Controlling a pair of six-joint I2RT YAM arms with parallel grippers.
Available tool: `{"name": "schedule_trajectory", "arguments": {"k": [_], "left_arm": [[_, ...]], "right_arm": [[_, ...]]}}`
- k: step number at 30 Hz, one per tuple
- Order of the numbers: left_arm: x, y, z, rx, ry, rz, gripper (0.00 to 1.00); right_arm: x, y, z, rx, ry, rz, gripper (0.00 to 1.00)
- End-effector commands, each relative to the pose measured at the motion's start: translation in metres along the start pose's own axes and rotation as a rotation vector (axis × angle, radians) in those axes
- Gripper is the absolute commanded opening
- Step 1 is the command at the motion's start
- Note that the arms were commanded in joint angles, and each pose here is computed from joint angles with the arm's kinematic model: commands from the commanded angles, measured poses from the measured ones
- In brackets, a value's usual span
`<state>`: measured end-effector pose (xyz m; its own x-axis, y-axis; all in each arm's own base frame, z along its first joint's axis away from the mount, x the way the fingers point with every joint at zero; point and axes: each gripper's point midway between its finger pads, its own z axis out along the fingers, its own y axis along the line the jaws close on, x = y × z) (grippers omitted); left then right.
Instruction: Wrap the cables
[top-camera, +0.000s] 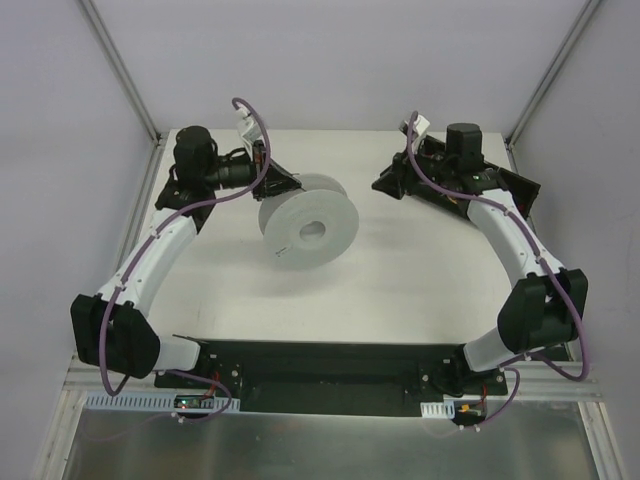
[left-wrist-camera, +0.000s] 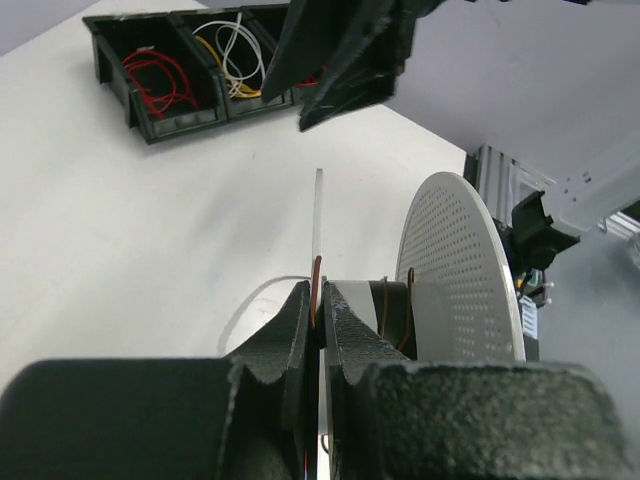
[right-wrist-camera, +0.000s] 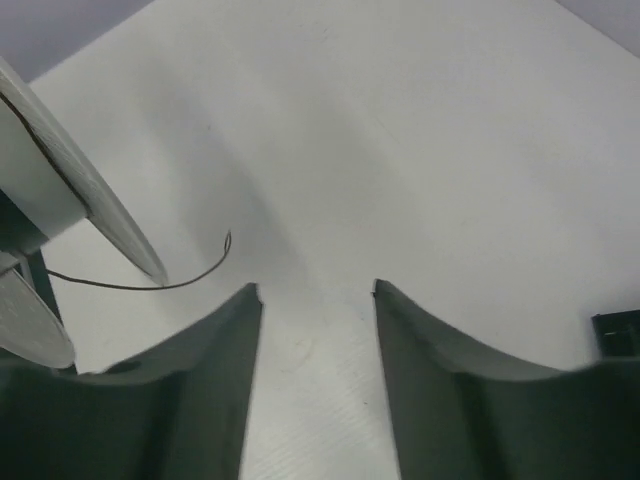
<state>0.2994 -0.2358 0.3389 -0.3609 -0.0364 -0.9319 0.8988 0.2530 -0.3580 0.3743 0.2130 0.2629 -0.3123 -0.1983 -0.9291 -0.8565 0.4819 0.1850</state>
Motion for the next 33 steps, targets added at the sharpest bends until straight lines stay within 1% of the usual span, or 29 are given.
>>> {"name": "schedule_trajectory", "arguments": {"k": [1,3,6,7,13,15,17,19,21,24,30,33], "left_arm": [[-0.038,0.016,-0.003,-0.086,-0.077,-0.093,0.00],[-0.052,0.024,-0.004,-0.100,-0.133,-0.192,0.00],[-0.072,0.033,-0.009,-0.122,-0.213,-0.294,0.00],[-0.078,0.034,-0.009,-0.116,-0.229,-0.324,0.00],[-0.113,0.042,-0.016,-0.178,-0.360,-0.407,0.00],[-0.121,0.045,-0.019,-0.203,-0.398,-0.440,0.00],[-0.127,0.048,-0.021,-0.227,-0.425,-0.469,0.00],[-0.131,0.049,-0.023,-0.241,-0.449,-0.494,0.00],[-0.134,0.049,-0.024,-0.242,-0.460,-0.510,0.00],[-0.138,0.046,-0.026,-0.243,-0.471,-0.504,0.00],[-0.139,0.045,-0.028,-0.255,-0.478,-0.504,0.00],[-0.140,0.045,-0.028,-0.257,-0.480,-0.503,0.00]], "right_arm": [[-0.008,0.009,-0.016,0.019,0.010,0.017,0.61],[0.000,0.010,-0.017,0.027,0.013,0.024,0.68],[0.013,0.007,-0.016,0.065,0.002,0.042,0.82],[0.014,0.007,-0.017,0.069,-0.004,0.041,0.84],[0.013,0.015,-0.010,0.064,-0.075,0.072,0.85],[0.010,0.021,-0.002,0.056,-0.117,0.094,0.85],[0.016,0.029,0.005,0.047,-0.121,0.139,0.86],[0.017,0.035,0.012,0.055,-0.134,0.148,0.86],[0.015,0.034,0.015,0.091,-0.162,0.140,0.86],[0.014,0.031,0.021,0.103,-0.166,0.110,0.87],[0.015,0.039,0.042,0.072,-0.149,0.049,0.87],[0.024,0.037,0.050,0.092,-0.116,-0.019,0.85]]}}
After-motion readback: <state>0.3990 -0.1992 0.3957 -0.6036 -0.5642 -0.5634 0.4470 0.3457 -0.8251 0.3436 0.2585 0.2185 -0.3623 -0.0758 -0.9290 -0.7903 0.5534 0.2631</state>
